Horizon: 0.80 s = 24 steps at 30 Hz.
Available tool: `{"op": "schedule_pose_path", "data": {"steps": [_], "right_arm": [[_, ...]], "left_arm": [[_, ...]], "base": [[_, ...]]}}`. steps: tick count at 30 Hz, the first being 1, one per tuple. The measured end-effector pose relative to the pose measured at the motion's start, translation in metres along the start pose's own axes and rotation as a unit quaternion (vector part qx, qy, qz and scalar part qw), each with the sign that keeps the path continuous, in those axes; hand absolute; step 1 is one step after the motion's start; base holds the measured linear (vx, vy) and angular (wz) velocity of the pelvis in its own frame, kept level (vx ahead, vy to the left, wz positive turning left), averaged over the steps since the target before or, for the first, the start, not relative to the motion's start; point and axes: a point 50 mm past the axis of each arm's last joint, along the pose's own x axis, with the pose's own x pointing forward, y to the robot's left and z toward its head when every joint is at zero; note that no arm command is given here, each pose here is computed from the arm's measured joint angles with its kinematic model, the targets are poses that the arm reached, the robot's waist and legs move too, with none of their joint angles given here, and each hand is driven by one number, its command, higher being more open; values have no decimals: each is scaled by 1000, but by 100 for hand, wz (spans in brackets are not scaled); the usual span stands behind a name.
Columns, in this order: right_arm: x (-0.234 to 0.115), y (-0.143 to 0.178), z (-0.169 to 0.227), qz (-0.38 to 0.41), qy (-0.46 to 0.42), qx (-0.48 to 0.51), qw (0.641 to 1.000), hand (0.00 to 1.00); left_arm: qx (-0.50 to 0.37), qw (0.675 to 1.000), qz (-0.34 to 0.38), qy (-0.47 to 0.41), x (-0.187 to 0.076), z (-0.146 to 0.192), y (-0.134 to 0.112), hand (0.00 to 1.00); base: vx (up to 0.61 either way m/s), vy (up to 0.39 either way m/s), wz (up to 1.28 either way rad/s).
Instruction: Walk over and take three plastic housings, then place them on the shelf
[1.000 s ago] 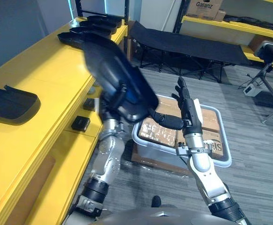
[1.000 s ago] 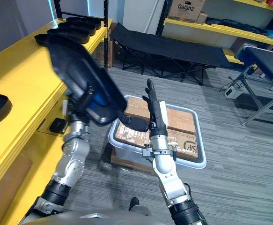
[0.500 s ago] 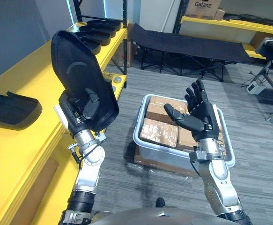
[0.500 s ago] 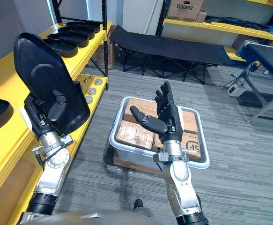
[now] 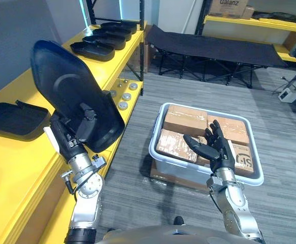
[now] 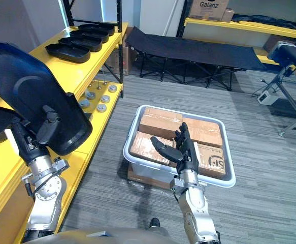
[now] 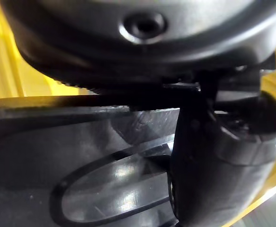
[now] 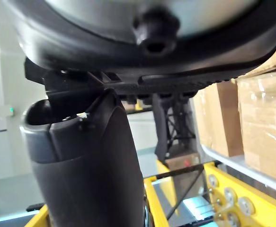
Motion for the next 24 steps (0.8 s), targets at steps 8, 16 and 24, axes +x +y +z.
{"op": "schedule_pose_path", "data": {"steps": [8, 16, 24], "right_arm": [[6, 2, -3, -4, 5, 0, 1000, 100], [18, 20, -8, 24, 13, 2, 1000, 100], [36, 54, 7, 101, -23, 6, 995, 100]], "left_arm": [[-29, 999, -11, -9, -2, 15, 20, 0], [-57, 998, -23, 1, -3, 21, 46, 0], [-56, 997, -33, 43, -15, 13, 71, 0]], "base": [[-6, 7, 23], [-3, 6, 38], [-6, 6, 22]]}}
